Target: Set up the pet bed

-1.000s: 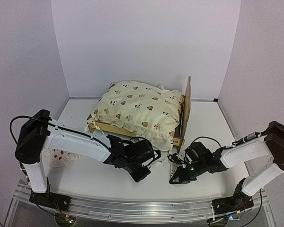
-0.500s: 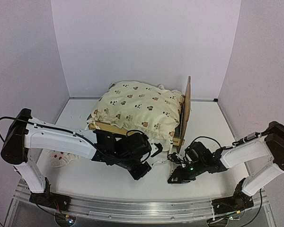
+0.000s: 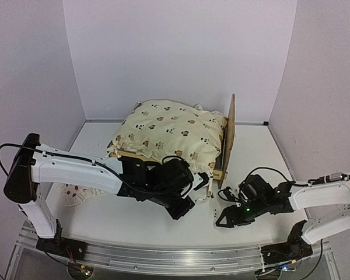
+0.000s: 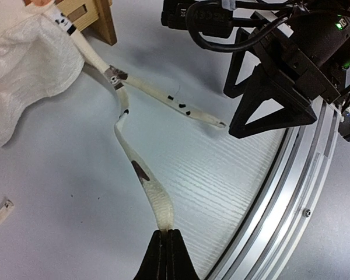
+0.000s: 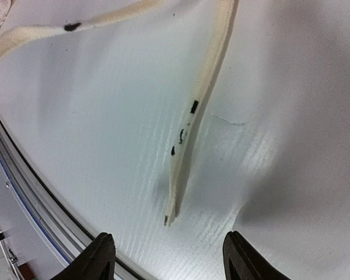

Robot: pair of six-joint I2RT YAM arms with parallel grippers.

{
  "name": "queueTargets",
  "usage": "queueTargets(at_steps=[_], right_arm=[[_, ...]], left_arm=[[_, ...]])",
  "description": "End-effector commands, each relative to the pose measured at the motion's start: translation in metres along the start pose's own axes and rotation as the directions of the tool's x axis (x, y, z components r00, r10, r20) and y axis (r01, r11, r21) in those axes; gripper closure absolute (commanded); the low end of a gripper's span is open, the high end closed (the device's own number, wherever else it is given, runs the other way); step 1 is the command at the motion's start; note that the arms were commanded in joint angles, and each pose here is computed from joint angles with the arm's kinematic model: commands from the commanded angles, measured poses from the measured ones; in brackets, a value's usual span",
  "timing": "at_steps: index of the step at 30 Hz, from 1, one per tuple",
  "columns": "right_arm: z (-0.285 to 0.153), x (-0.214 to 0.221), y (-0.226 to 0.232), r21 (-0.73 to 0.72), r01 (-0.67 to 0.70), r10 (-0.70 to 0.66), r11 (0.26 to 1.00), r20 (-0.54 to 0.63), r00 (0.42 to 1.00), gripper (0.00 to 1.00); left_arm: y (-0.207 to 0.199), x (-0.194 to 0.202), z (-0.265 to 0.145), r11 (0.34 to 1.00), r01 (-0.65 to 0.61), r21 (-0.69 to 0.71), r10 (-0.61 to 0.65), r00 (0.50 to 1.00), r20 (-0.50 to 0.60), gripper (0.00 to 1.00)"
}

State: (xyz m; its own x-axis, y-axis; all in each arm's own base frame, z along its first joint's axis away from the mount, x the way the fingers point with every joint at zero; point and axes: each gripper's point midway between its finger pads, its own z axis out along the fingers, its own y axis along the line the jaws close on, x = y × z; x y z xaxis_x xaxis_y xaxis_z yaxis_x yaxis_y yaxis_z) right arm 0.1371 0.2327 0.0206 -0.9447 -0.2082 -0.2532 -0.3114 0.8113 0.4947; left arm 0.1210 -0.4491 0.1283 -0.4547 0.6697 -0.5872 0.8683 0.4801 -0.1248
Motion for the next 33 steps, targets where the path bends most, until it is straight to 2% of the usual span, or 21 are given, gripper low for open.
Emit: queueTargets(at_steps=[1, 7, 11, 16, 20, 29, 33], right_arm=[[-0.018, 0.008, -0.02, 0.103, 0.02, -0.023, 0.994, 0.026, 0.999, 0.33], [-0.033, -0.002, -0.025, 0.133, 0.021, -0.036, 0.991, 0.117, 0.992, 0.33], [-0.036, -0.01, -0.024, 0.15, 0.021, -0.044, 0.988, 0.146, 0.988, 0.34], [-0.035, -0.025, -0.016, 0.144, 0.031, -0.056, 0.989, 0.175, 0.983, 0.38], [-0.022, -0.031, -0.007, 0.107, 0.021, -0.037, 0.994, 0.15, 0.988, 0.42], [0.012, -0.037, 0.006, 0.045, -0.013, 0.009, 0.999, 0.077, 0.997, 0.52], [0.02, -0.035, 0.003, 0.054, -0.021, 0.018, 0.998, 0.059, 0.998, 0.62]], left_arm=[[-0.025, -0.029, -0.003, 0.998, -0.05, 0.039, 0.048, 0.998, 0.047, 1.0], [0.006, -0.01, -0.013, 0.993, -0.021, -0.112, 0.022, 1.0, 0.006, 1.0], [0.012, 0.005, -0.02, 0.993, 0.013, -0.118, -0.013, 1.0, -0.001, 1.0], [0.016, 0.022, -0.005, 0.991, 0.015, -0.135, -0.022, 0.998, -0.051, 1.0], [0.021, 0.034, 0.01, 0.987, 0.007, -0.162, -0.021, 0.996, -0.087, 1.0], [0.011, 0.05, 0.035, 0.995, 0.03, -0.092, -0.039, 0.994, -0.098, 1.0], [0.002, 0.042, 0.035, 0.998, 0.034, -0.046, -0.038, 0.997, -0.072, 1.0]])
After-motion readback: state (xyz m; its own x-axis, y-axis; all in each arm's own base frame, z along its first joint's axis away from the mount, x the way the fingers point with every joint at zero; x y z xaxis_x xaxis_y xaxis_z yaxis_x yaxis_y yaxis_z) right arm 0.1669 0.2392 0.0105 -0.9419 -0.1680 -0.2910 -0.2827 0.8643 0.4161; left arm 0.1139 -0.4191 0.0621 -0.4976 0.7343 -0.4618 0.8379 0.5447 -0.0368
